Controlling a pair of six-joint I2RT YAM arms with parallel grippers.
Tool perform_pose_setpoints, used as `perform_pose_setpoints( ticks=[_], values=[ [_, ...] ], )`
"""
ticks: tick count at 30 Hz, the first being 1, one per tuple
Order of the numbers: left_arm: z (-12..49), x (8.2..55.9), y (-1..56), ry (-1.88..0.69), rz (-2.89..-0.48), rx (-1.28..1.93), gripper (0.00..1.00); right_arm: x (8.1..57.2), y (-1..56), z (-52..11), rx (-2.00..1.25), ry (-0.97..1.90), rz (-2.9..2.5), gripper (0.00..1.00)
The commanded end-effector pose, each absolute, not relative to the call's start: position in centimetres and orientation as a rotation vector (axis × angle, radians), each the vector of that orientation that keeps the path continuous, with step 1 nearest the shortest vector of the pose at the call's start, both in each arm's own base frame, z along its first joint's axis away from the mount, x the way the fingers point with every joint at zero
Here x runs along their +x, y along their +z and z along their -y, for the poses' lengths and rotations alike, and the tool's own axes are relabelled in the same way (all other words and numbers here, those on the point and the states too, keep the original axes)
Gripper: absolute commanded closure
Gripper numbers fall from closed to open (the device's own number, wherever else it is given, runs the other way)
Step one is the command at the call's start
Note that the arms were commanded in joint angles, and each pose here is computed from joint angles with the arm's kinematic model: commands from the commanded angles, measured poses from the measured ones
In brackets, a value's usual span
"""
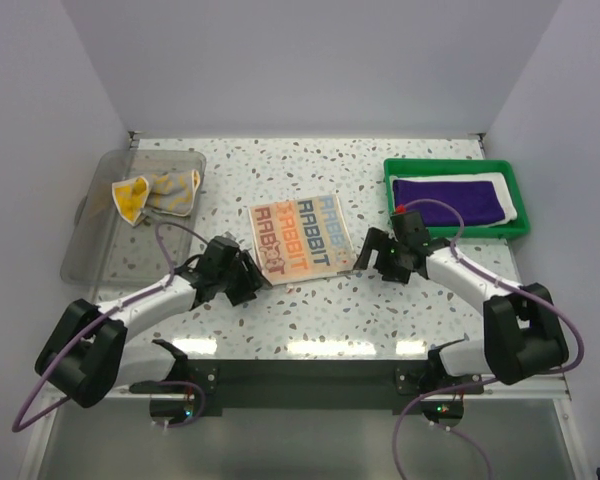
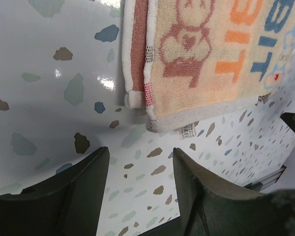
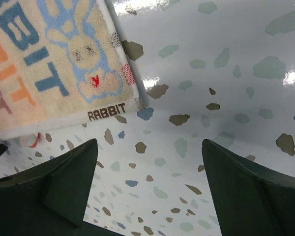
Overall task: Fold and stack the towels
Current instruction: Fold the towel
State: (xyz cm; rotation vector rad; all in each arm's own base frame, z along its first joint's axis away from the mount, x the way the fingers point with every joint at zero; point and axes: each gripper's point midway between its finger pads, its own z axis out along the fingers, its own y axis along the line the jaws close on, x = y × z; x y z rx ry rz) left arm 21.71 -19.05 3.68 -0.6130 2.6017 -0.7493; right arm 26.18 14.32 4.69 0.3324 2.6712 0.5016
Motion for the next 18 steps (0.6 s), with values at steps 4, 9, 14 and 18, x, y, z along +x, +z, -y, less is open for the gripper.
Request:
perform_pose_setpoints(
  ticks=[4,9,14,18],
  values=[
    [19.9,23.8,4.2,-0.775,-2.491,-0.709,0.45,28.3,6.9,-15.7,0.454,0.683,-2.483,0.25],
    [19.9,24.8,4.0,-0.768,-2.448,-0.739,0.48,28.6,7.0,-15.9,0.453,0.699,-2.458,0.31],
    [20.6,24.9,3.1,-0.767,-2.484,-0.743,0.49,28.8,6.7,-15.7,0.477,0.685,-2.457,0.3],
    [21.0,25.0,3.0,-0.784,-2.479,-0.727,0.54,28.9,6.2,-15.6,0.491,0.669,-2.46,0.3]
  ],
)
